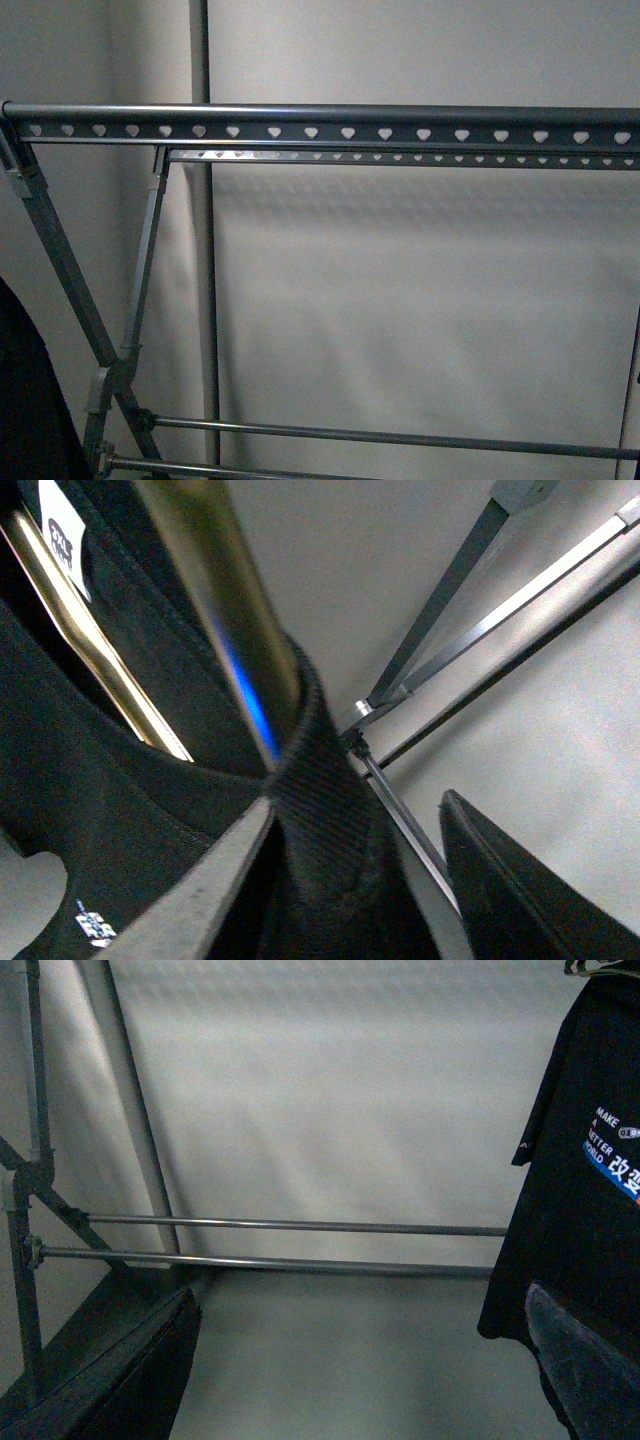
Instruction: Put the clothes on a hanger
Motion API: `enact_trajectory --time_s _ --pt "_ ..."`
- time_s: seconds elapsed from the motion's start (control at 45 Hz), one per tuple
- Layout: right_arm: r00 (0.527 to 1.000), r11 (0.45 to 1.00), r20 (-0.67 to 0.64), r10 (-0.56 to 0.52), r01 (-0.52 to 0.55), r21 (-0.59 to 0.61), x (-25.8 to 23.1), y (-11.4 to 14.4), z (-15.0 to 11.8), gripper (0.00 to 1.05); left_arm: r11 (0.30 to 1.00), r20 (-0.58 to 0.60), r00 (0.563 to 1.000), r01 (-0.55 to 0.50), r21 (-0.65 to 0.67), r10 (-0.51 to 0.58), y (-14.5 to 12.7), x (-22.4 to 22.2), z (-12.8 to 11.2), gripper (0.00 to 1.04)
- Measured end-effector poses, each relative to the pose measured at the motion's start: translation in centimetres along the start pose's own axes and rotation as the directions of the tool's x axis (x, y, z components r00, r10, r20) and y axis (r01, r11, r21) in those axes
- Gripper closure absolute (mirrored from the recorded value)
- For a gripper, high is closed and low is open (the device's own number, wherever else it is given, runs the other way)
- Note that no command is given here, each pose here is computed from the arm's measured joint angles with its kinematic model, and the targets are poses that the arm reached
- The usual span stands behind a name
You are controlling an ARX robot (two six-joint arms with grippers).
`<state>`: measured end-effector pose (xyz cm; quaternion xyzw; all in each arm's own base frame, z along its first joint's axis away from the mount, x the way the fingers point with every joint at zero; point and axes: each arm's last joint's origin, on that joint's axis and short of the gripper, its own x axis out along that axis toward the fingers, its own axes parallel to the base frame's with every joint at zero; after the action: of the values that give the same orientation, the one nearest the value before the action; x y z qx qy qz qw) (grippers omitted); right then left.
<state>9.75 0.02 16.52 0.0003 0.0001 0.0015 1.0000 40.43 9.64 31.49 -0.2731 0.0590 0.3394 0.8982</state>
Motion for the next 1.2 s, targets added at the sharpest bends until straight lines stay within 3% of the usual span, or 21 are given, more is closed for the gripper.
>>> enact_trajectory --time_s 0.222,0.311,0.378,0.422,0.444,0.489,0.6,0.622,0.689,0.778,0.8,0.822,0.911,1.0,1.089,1.2 --pt "1.000 1.000 0.000 0.000 0.000 0.000 0.0 0.0 0.0 0.07 0.992 -0.187 0.977 0.117 0.043 -0.107 2.7 -1.5 -2.3 0.99" --pt "1.000 1.000 0.000 0.000 0.000 0.000 0.0 0.0 0.0 0.07 0.976 -0.267 0.948 0.200 0.080 -0.173 3.9 -3.2 -3.1 1.00" --pt "1.000 1.000 0.000 0.000 0.000 0.000 0.0 0.0 0.0 0.07 0.932 -0.349 0.890 0.348 0.105 -0.293 4.8 -6.0 -3.7 1.00" --pt "1.000 1.000 0.000 0.000 0.000 0.000 0.0 0.0 0.0 0.07 0.874 -0.408 0.821 0.475 0.103 -0.399 5.4 -8.5 -3.9 1.00" --pt "1.000 1.000 0.000 0.000 0.000 0.000 0.0 0.0 0.0 0.07 0.863 -0.420 0.808 0.495 0.100 -0.414 5.5 -8.9 -4.0 1.00" --pt "1.000 1.000 0.000 0.000 0.000 0.000 0.0 0.0 0.0 0.07 0.804 -0.476 0.740 0.585 0.105 -0.476 5.5 -10.6 -4.1 1.00" --pt "1.000 1.000 0.000 0.000 0.000 0.000 0.0 0.0 0.0 0.07 0.569 -0.600 0.529 0.809 0.143 -0.600 5.3 -14.2 -3.9 1.00" --pt "1.000 1.000 0.000 0.000 0.000 0.000 0.0 0.0 0.0 0.07 0.550 -0.611 0.507 0.824 0.136 -0.608 5.3 -14.5 -3.9 1.00" --pt "1.000 1.000 0.000 0.000 0.000 0.000 0.0 0.0 0.0 0.07 0.370 -0.674 0.376 0.915 0.161 -0.636 5.3 -15.5 -3.7 1.00" --pt "1.000 1.000 0.000 -0.001 0.001 0.000 0.0 0.0 0.0 0.07 0.125 -0.736 0.235 0.971 0.202 -0.634 5.3 -15.8 -3.5 1.00" --pt "1.000 1.000 0.000 0.000 0.000 0.000 0.0 0.0 0.0 0.07 0.083 -0.743 0.225 0.971 0.224 -0.630 5.3 -15.7 -3.5 1.00" --pt "1.000 1.000 0.000 0.000 0.000 0.000 0.0 0.0 0.0 0.07 -0.003 -0.763 0.206 0.965 0.263 -0.613 5.2 -15.1 -3.5 1.00" --pt "1.000 1.000 0.000 0.000 0.000 0.000 0.0 0.0 0.0 0.07 -0.185 -0.790 0.177 0.921 0.344 -0.587 4.7 -13.7 -3.6 1.00" --pt "1.000 1.000 0.000 0.000 0.000 0.000 0.0 0.0 0.0 0.07 -0.362 -0.793 0.174 0.818 0.446 -0.584 3.8 -12.2 -3.9 1.00" --pt "1.000 1.000 0.000 0.000 0.000 0.000 0.0 0.0 0.0 0.07 -0.547 -0.757 0.129 0.615 0.567 -0.640 2.0 -11.4 -4.5 1.00" --pt "1.000 1.000 0.000 0.000 0.000 0.000 0.0 0.0 0.0 0.07 -0.666 -0.740 0.081 0.379 0.643 -0.668 -0.5 -12.3 -5.0 1.00"
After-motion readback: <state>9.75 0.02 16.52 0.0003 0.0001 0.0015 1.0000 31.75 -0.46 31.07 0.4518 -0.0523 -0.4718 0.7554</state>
